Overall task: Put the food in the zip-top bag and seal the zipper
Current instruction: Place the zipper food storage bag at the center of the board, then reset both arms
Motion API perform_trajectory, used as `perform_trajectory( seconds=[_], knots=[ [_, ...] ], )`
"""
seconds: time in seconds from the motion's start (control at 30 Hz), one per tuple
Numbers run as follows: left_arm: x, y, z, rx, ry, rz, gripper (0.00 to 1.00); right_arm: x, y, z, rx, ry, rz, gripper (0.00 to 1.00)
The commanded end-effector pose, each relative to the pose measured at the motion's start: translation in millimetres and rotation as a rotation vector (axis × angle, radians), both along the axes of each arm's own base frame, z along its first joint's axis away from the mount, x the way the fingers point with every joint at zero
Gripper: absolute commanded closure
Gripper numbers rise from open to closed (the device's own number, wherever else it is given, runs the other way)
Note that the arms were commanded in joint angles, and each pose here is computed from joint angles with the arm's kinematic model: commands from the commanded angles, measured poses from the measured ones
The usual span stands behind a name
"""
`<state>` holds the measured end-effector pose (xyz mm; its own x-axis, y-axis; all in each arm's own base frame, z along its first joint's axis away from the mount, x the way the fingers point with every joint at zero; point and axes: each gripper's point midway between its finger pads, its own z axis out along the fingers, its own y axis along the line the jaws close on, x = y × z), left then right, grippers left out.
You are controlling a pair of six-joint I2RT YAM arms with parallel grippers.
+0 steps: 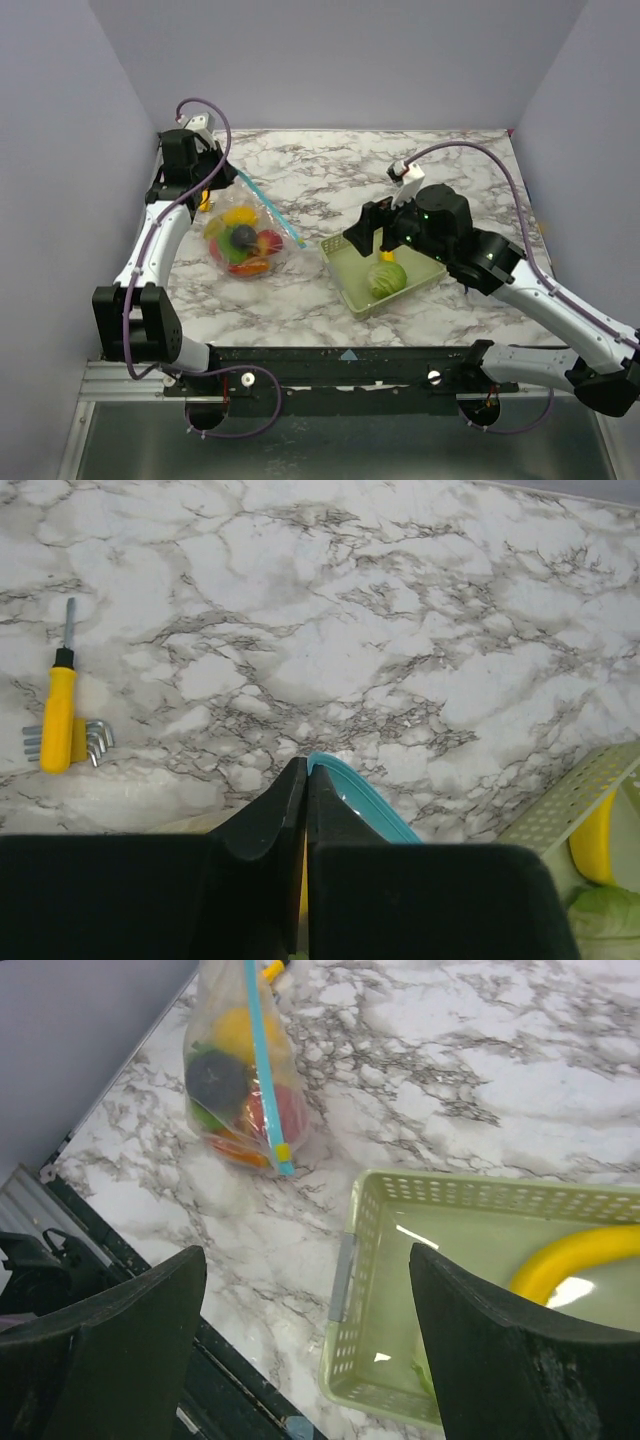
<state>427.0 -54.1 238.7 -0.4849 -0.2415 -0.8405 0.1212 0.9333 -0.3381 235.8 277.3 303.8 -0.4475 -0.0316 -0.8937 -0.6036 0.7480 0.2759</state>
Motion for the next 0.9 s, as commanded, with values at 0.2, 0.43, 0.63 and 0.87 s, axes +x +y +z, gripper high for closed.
perform_trajectory(
  seconds=[0.2, 0.43, 0.63, 0.87],
  knots=[
    [1.8, -31.9, 24.7, -0.004, 0.046, -0.104, 0.42, -5.8, -77.2, 44.5, -0.004, -0.088, -0.260, 0.12],
    [-26.1, -23.5, 79.3, 0.080, -0.080, -0.060, 0.02, -5.3, -109.2, 68.2, 0.004, -0.130, -0.387, 0.02],
    [-78.0, -43.6, 166.3, 0.151, -0.317, -0.106, 0.01, -5.5, -131.1, 100.0, 0.055, -0.180, -0.479, 0.00],
    [-170.3, -74.8, 275.4, 0.058, -0.795, -0.255, 0.01, -14.5, -153.8, 146.3, 0.159, -0.240, -0.537, 0.00]
  ],
)
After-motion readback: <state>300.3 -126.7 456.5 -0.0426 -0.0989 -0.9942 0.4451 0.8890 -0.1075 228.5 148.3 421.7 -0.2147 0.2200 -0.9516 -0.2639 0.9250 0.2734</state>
